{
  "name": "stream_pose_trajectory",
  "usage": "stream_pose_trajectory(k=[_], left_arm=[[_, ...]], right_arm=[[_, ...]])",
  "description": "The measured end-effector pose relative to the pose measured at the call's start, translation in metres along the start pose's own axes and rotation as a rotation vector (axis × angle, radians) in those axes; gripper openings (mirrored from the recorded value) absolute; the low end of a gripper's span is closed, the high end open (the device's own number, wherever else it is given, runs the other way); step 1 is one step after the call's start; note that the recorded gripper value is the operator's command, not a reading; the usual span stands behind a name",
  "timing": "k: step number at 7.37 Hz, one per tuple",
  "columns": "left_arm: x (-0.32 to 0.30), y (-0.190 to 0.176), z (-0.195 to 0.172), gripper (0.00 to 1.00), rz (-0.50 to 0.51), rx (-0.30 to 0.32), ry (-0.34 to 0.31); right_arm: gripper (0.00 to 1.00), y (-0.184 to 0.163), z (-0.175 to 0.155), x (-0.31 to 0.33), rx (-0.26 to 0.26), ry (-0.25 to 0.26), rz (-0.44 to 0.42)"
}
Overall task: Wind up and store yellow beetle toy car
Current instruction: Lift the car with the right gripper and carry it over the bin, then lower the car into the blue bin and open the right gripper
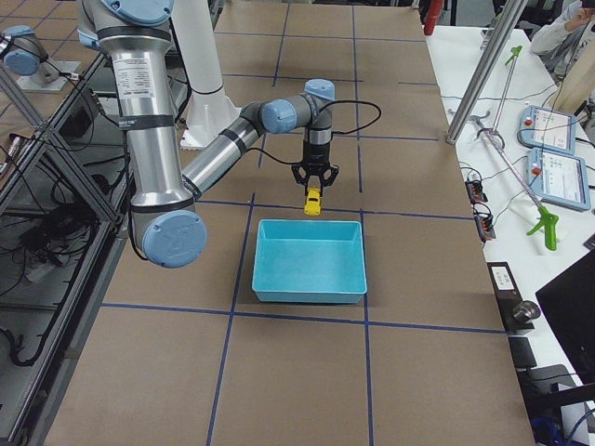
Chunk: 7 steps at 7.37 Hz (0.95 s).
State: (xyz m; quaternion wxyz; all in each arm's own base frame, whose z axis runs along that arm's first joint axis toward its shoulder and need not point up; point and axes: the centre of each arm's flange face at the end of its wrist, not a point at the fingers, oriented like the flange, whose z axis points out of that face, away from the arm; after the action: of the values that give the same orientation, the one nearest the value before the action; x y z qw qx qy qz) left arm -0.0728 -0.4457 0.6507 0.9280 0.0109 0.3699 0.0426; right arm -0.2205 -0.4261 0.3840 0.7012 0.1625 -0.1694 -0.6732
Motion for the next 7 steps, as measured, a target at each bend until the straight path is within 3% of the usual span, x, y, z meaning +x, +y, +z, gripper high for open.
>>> stream_pose_trajectory(k=[3,7], left_arm=[[-0.002,-0.011,0.001,1.0,-0.001,-0.001,-0.001],[-0.002,-0.012,0.001,1.0,0.0,-0.002,-0.002]], right_arm=[[0.08,0.047,0.012,-0.001,-0.022,-0.035,-0.009],[0.08,0.072,0.034,-0.011,-0.03,-0.05,-0.01]])
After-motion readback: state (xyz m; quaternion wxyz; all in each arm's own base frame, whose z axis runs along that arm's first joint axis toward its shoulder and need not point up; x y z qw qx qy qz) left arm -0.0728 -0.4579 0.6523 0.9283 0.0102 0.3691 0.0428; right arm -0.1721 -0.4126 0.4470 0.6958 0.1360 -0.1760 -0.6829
